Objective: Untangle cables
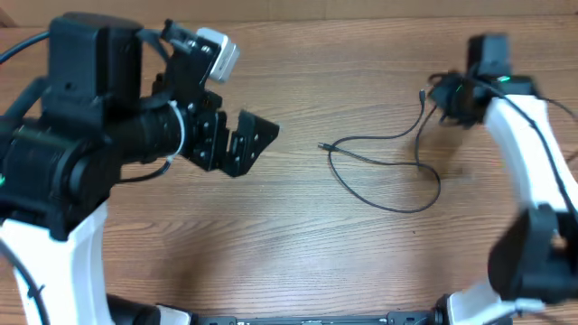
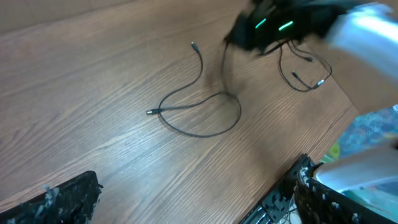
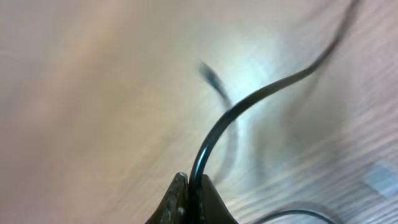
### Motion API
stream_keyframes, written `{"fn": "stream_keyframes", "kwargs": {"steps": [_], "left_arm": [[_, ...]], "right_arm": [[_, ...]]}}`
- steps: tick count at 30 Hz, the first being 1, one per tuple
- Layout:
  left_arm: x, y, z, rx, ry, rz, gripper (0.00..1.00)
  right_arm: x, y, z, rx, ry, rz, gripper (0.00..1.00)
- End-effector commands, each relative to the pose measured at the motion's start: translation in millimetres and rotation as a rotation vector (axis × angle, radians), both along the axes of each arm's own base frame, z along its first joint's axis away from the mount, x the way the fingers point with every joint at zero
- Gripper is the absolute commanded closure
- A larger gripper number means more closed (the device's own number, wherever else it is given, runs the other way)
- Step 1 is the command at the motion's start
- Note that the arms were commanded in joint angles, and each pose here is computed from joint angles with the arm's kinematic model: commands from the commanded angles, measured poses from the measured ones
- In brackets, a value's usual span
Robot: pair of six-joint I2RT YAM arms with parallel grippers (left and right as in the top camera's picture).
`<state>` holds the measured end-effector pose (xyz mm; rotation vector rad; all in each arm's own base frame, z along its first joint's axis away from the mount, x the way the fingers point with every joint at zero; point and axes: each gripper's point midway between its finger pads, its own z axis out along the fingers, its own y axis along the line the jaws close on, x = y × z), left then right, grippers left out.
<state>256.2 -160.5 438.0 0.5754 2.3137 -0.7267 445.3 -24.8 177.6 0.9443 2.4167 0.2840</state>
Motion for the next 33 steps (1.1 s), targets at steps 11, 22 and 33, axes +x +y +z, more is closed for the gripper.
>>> {"fn": "stream_keyframes", "kwargs": {"steps": [11,22,33], "left_arm": [[-1.7,-4.8,1.0,-0.022,0.003,-0.04,0.0],[-5.8,-10.4,3.3,-0.049,0.015,-0.063,0.0],[-6.3,-10.8,3.5,-0.054,0.02,-0.061,0.0]], "right_arm": [[-47.5,-155.8,161.6,-0.309,-0.326,-0.176,0.92],[-105.1,-259.6,162.6,-0.365,-0.346,-0.177,0.56],[-72.4,-152.6,108.8,-0.176,-0.312,0.365,0.2]]}}
